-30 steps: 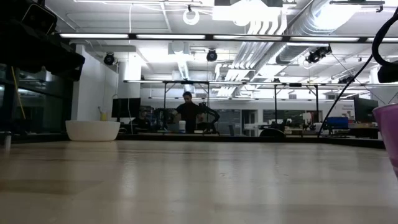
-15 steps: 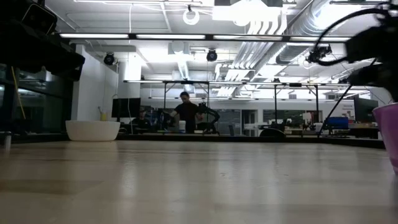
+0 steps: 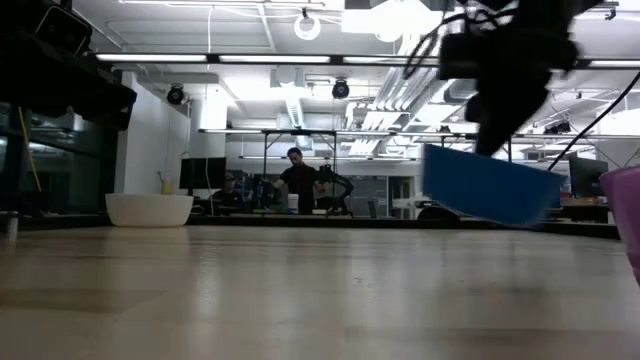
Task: Nest bowls inside each other
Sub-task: Stack the blue bowl on the white bowl
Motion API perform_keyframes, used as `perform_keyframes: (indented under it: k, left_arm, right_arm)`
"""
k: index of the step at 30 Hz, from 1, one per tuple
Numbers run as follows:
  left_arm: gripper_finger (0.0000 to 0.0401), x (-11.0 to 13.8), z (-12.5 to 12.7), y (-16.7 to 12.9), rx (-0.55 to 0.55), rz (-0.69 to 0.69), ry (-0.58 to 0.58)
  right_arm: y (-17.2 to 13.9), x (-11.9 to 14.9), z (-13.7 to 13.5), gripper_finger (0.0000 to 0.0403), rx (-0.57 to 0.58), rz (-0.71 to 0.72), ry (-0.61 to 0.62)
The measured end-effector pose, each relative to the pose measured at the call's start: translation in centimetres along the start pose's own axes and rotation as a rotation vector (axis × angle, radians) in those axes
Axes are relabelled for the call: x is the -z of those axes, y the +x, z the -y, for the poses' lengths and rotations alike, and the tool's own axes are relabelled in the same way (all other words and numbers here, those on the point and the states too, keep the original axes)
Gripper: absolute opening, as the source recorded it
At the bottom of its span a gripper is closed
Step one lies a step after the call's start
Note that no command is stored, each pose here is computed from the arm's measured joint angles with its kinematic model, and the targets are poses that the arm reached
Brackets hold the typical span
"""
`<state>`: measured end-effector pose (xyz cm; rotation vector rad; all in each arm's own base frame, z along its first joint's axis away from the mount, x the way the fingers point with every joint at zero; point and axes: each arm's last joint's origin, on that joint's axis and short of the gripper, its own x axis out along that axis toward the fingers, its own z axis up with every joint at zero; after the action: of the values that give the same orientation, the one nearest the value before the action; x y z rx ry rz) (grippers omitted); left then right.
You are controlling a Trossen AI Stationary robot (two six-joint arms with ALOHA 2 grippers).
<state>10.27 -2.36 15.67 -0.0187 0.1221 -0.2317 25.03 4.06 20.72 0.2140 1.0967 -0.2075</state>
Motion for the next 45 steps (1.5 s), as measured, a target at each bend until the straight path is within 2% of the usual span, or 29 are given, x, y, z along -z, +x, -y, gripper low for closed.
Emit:
perform_keyframes:
  k: [7,17,26,35,39,45]
  left_arm:
    - [0.0159,0.0,0.0,0.0,0.0,-0.001,0.0]
    - [0.0159,0.0,0.0,0.0,0.0,-0.001,0.0]
    - [0.0159,0.0,0.0,0.0,0.0,-0.001,0.0]
    - [0.0159,-0.1,0.0,0.0,-0.015,0.01,-0.001]
    - [0.0159,-0.6,-0.2,-0.1,-0.059,0.043,-0.07]
    - [0.0159,-2.6,-0.1,-0.4,-0.079,-0.053,-0.103]
  right_arm:
    - [0.8,-3.9,1.2,0.0003,-0.052,-0.009,0.102]
    - [4.2,-9.0,-0.4,0.0003,-0.111,-0.007,-0.032]
    - [3.4,-12.6,-1.4,0.0003,-0.125,0.065,-0.012]
    - [2.5,-13.9,0.4,0.0004,-0.093,0.081,0.143]
    - [2.6,-13.8,1.4,0.0004,-0.078,0.047,0.195]
    - [2.7,-13.5,2.8,0.0004,-0.096,-0.033,0.266]
